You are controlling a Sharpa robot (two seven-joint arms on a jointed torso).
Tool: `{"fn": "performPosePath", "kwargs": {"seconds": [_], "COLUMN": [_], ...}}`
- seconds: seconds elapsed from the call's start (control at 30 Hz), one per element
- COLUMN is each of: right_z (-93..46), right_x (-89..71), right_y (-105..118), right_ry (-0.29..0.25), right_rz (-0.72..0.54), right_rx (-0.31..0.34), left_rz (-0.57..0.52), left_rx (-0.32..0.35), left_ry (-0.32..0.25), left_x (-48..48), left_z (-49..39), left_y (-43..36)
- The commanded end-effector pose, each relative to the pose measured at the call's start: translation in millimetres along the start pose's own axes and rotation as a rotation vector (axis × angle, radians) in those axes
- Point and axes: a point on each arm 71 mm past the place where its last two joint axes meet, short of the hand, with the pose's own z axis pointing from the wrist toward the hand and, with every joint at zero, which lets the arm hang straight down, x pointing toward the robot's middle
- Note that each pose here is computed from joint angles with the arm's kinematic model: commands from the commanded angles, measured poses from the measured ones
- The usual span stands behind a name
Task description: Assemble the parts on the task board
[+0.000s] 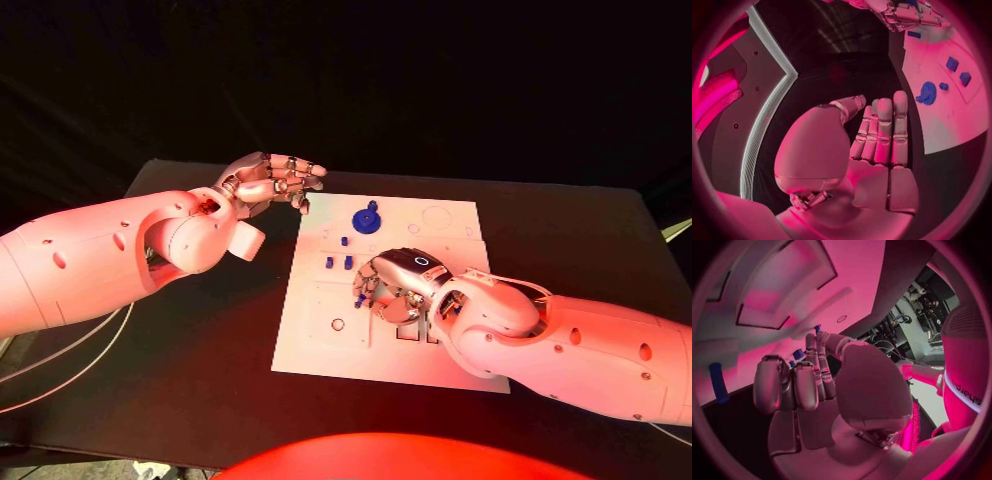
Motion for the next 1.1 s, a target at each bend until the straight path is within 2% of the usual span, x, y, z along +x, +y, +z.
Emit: {"fn": "performPosePath", "kwargs": {"seconds": [0.03, 0.8, 1.1], "right_z": [-0.2, 4.1, 4.3], "right_x": [2.8, 8.8, 9.4], "right_y": [0.7, 6.1, 8.1], "right_ry": [0.021, 0.06, 0.044], "right_rz": [-0.012, -0.054, -0.055], "right_rx": [-0.008, -0.001, -0.006], "left_rz": [-0.003, -0.003, -0.001], "left_rx": [0.002, -0.006, -0.007], "left_ry": [0.024, 0.033, 0.036], "left_x": [2.3, 2.9, 2.9], "left_z": [0.6, 0.0, 0.0], "left_y": [-0.8, -0.6, -0.5]}}
